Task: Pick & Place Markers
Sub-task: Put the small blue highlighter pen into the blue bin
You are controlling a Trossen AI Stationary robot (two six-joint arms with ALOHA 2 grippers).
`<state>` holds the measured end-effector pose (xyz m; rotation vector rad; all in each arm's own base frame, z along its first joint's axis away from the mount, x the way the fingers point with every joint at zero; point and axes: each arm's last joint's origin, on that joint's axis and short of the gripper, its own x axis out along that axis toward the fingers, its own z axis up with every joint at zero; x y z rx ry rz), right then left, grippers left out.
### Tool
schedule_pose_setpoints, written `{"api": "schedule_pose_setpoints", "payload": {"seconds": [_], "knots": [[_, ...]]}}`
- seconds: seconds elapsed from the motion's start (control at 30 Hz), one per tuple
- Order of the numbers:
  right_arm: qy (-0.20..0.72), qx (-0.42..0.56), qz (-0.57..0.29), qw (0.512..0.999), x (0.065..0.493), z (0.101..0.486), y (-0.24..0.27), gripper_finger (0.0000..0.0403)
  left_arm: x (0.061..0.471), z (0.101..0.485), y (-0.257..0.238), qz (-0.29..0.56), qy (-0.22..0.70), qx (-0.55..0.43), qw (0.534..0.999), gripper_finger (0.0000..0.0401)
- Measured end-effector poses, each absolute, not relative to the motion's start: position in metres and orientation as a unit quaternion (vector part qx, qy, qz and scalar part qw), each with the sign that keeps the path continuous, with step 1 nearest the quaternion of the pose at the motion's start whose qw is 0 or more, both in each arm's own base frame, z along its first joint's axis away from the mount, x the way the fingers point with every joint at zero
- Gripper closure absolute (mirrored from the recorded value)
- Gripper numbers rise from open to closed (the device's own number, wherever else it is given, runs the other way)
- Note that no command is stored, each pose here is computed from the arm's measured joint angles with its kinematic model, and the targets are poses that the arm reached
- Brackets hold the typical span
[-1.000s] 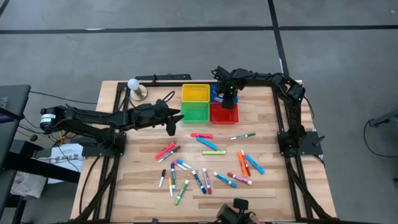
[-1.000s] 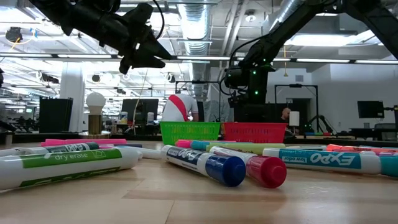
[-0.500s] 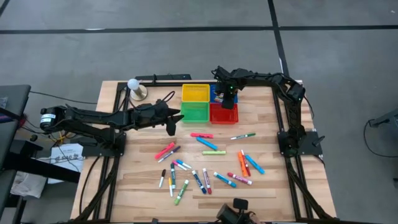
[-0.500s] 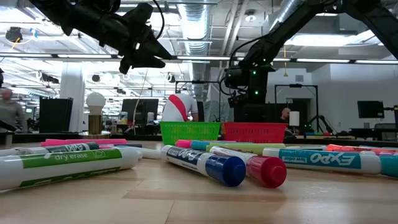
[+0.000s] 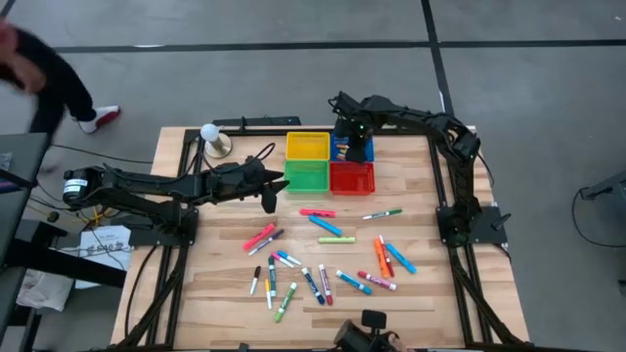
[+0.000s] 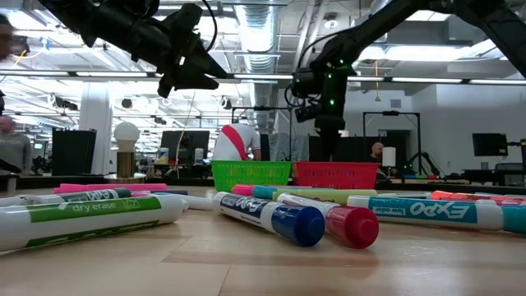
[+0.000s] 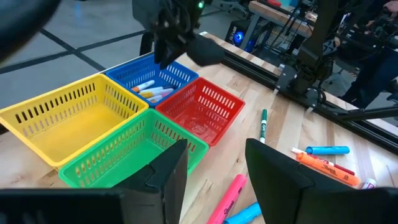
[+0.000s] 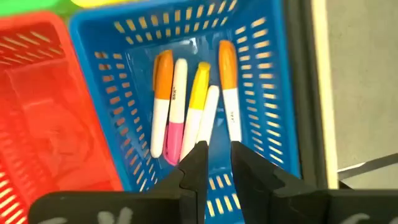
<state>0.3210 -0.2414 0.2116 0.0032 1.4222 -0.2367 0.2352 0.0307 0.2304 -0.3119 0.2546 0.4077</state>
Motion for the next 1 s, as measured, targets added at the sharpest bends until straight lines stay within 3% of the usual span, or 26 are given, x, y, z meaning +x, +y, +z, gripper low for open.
{"api": "schedule_pose_setpoints", "payload": {"seconds": [0.37,1.0], "knots": [[0.679,0.059,-0.089,0.726,0.33,0.24,-0.202,0.0342,0.235,0.23,0.031,0.2,0.127,-0.148,0.96,0.024],[0.631,0.058,-0.041,0.773,0.326,0.306,-0.078,0.0342,0.235,0.23,0.031,0.2,0.127,-0.148,0.96,0.024]]}}
